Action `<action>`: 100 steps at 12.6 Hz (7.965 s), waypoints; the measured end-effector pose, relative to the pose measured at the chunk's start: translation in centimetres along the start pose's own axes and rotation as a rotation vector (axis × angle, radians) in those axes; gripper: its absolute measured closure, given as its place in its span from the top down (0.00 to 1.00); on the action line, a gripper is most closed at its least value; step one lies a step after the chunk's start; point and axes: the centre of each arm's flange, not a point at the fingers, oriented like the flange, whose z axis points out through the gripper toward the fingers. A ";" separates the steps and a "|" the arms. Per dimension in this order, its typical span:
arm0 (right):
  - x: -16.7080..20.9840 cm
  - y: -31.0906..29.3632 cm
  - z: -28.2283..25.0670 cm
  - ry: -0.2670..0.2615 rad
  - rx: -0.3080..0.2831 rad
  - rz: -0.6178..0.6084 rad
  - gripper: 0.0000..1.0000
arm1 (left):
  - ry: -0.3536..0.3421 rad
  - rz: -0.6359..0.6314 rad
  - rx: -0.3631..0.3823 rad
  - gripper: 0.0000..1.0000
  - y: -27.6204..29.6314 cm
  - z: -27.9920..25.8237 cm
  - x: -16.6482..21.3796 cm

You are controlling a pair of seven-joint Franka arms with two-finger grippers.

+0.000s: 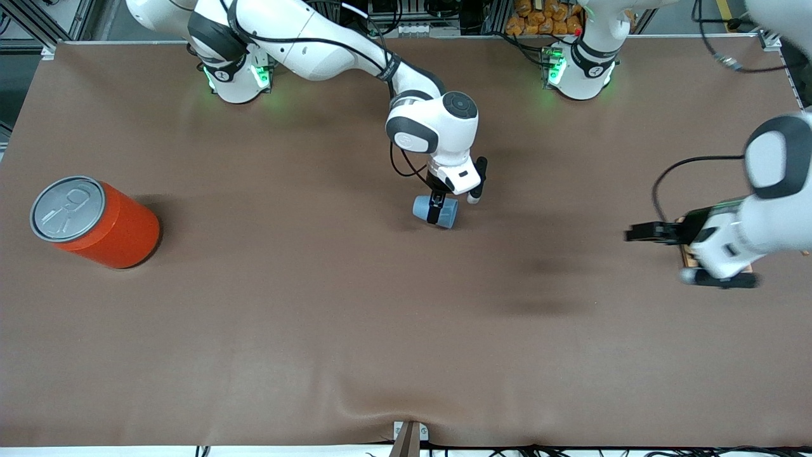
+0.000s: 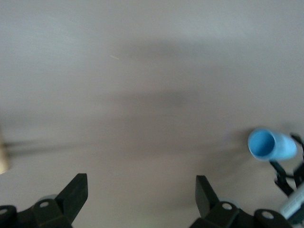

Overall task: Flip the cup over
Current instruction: 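Release the cup with the right gripper while the left gripper reaches it, then grasp the cup with the left gripper while the right gripper withdraws, then carry the cup with the left gripper toward the wooden stand, turning it upright, then set the cup upright on the table and open the left gripper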

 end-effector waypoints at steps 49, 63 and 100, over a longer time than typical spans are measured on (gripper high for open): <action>-63.4 40.1 -20.0 -0.032 0.290 1.744 1.00 | 0.140 0.001 -0.144 0.08 27.5 23.0 -0.6; -61.4 38.7 -29.3 -0.073 0.208 1.664 1.00 | -0.149 0.147 0.505 0.08 12.8 13.8 2.1; -59.2 37.9 -30.5 -0.094 0.236 1.443 1.00 | 0.246 -0.146 0.363 1.00 11.9 -6.6 -5.4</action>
